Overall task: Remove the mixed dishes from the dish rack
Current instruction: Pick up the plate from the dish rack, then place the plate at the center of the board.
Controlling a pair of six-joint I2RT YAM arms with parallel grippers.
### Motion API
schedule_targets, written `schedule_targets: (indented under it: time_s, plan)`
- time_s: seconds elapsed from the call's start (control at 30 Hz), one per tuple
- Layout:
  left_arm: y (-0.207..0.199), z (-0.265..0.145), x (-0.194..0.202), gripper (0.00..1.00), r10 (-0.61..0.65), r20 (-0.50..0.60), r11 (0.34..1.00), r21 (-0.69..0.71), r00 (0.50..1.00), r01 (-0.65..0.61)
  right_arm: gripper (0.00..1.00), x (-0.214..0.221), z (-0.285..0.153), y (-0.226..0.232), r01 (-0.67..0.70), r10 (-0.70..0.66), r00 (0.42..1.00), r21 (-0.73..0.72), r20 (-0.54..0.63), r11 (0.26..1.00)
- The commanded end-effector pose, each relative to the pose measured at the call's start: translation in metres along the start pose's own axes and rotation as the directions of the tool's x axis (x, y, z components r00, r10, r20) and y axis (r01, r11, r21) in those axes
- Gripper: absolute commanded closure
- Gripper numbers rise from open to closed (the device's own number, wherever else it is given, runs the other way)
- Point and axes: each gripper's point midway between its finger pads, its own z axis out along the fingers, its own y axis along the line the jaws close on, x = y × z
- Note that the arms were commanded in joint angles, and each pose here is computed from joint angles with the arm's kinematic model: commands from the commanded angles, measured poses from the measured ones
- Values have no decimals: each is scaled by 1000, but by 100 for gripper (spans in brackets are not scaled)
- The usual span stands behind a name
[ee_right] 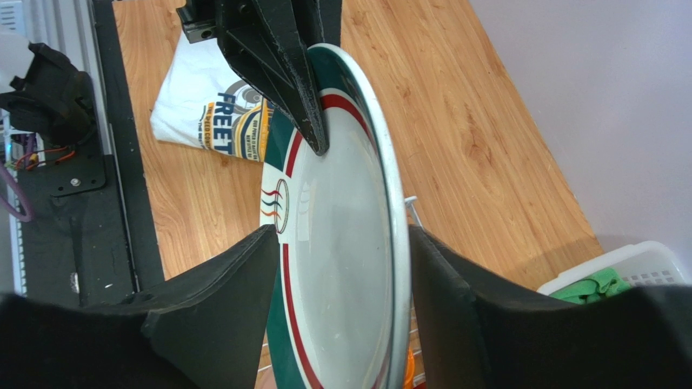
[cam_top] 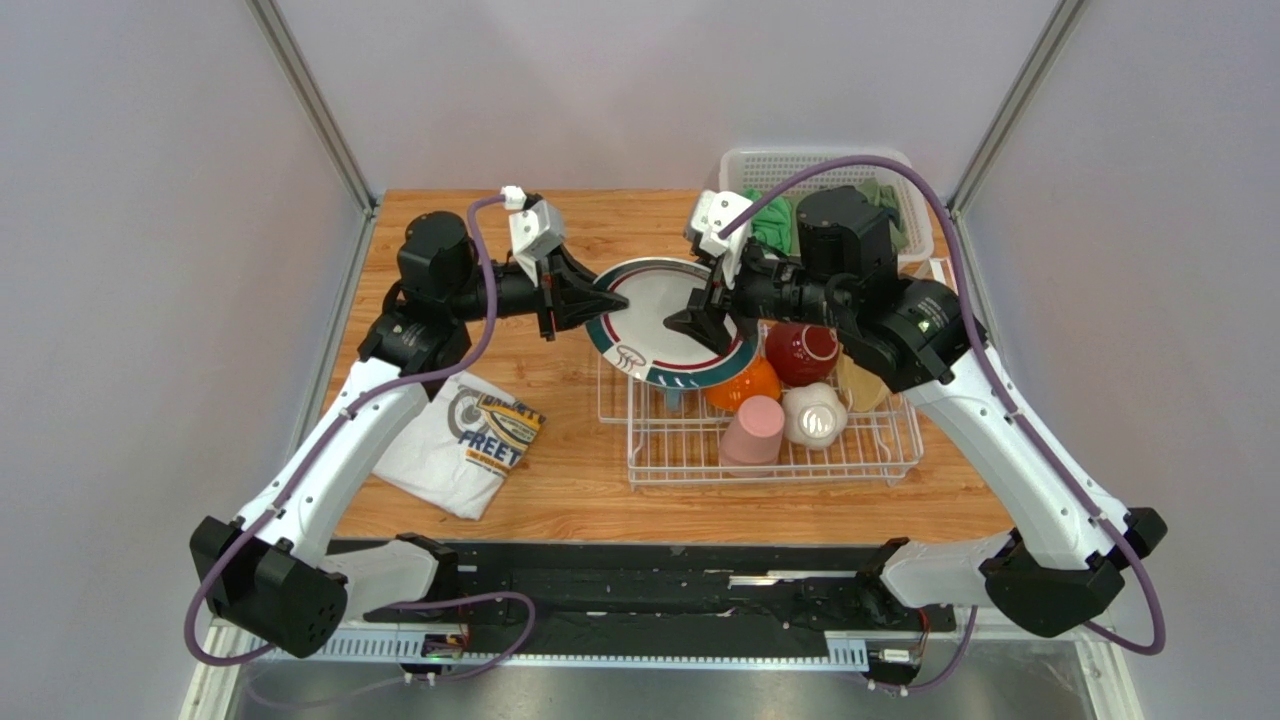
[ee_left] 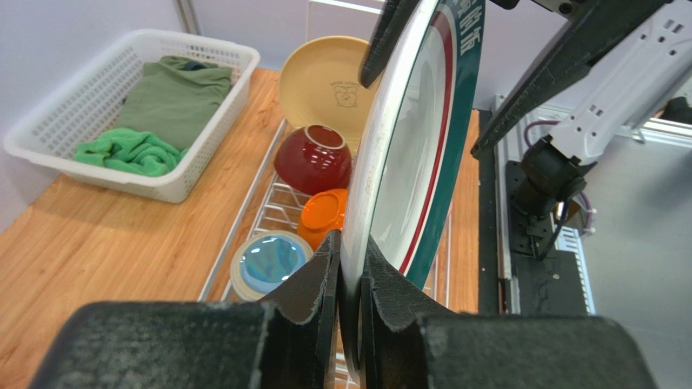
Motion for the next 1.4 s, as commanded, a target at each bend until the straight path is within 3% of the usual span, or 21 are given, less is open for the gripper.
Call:
schedule_targets:
  time_s: [0.0, 0.03, 0.13, 0.37, 0.5, 0.77, 0.9, 1.37]
  plan:
    - [5, -8, -25, 100, 81, 47, 993, -88, 996, -77, 29, -14, -12, -12, 35, -40, 998, 90, 49, 995]
    - [13, -11, -25, 100, 79, 45, 989, -127, 996, -72, 16, -14, -13, -14, 33, -38, 998, 105, 48, 994]
    - [35, -21, -27, 100, 52, 56, 976, -215, 997, -39, 8, -16, -22, -24, 28, -38, 998, 175, 51, 984]
    - [99, -58, -36, 100, -89, 129, 898, -418, 988, 135, 6, -14, -49, -49, 16, -35, 998, 361, 47, 932]
    - [141, -74, -15, 100, -209, 136, 825, -508, 968, 249, 5, -6, -62, -60, 15, -33, 999, 439, 32, 898]
    - [206, -92, 22, 100, -439, 251, 690, -521, 862, 503, 2, 19, -85, -75, -22, 22, 1000, 566, 6, 824]
    - [243, -97, 61, 100, -548, 281, 597, -529, 788, 603, 2, 33, -89, -78, -36, 52, 999, 589, -10, 807]
    - [344, -78, 139, 100, -718, 336, 418, -491, 609, 764, 2, 76, -78, -98, -71, 159, 983, 616, -89, 784]
